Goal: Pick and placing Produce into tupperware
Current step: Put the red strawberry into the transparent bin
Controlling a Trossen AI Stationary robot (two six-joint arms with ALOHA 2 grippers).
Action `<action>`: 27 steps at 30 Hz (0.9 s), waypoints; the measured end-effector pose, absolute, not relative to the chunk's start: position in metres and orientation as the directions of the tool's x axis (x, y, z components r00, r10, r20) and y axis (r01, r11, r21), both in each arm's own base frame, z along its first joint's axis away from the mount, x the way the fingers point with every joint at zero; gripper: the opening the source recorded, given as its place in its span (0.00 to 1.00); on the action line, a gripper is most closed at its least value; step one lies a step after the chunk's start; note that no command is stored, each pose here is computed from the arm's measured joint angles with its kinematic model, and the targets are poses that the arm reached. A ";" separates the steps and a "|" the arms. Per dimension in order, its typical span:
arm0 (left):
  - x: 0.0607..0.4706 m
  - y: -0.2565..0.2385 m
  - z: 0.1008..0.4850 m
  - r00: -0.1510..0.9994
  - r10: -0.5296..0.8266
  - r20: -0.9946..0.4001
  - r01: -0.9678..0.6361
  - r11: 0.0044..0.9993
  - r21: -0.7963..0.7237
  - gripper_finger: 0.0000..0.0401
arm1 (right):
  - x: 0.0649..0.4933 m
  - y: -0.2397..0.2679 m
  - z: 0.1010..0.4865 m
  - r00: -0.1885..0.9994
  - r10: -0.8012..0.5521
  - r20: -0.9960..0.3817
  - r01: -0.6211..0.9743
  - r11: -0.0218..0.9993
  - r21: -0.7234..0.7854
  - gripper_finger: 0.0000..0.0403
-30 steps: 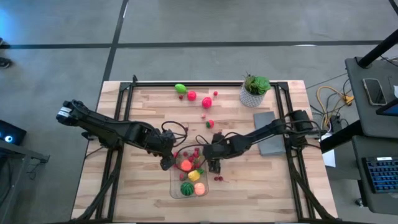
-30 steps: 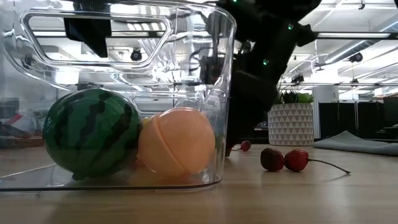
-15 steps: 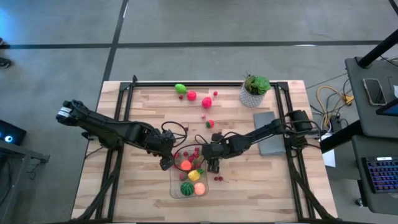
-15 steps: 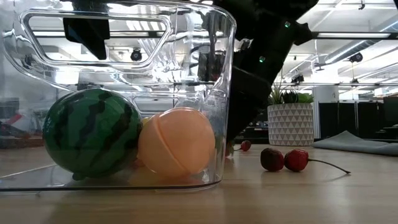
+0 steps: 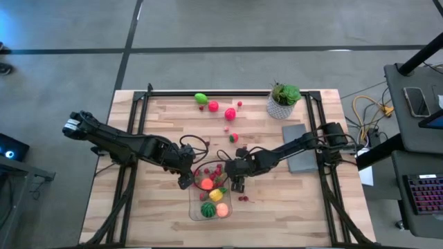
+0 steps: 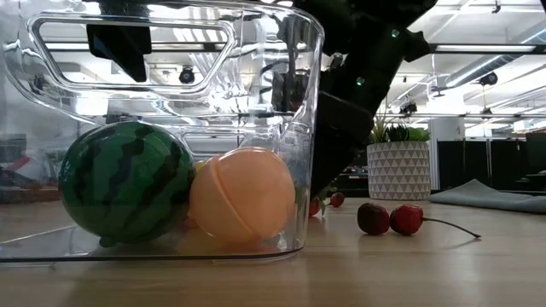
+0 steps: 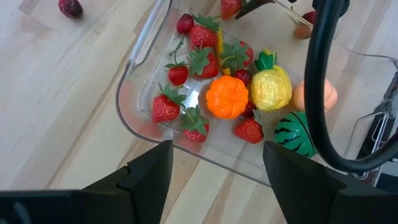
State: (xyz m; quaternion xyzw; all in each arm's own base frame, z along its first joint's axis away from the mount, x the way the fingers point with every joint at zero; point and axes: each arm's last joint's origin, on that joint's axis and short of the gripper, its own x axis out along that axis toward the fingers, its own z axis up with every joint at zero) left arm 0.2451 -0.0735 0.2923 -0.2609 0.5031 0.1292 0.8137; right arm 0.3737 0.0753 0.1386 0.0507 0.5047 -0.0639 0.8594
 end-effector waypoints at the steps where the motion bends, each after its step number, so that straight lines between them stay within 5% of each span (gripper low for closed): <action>1: 0.245 -0.073 0.292 0.461 -0.052 -0.886 -0.473 0.830 -0.295 0.59 | 0.373 0.075 0.139 0.480 -0.059 -0.875 0.161 0.987 0.022 0.36; 15: 0.245 -0.073 0.292 0.461 -0.052 -0.886 -0.473 0.830 -0.295 0.59 | 0.369 0.074 0.141 0.447 -0.067 -0.892 0.182 0.983 0.017 0.36; 27: 0.245 -0.074 0.292 0.462 -0.053 -0.885 -0.467 0.834 -0.293 0.59 | 0.359 0.072 0.187 0.509 -0.068 -0.858 0.217 0.975 0.052 0.36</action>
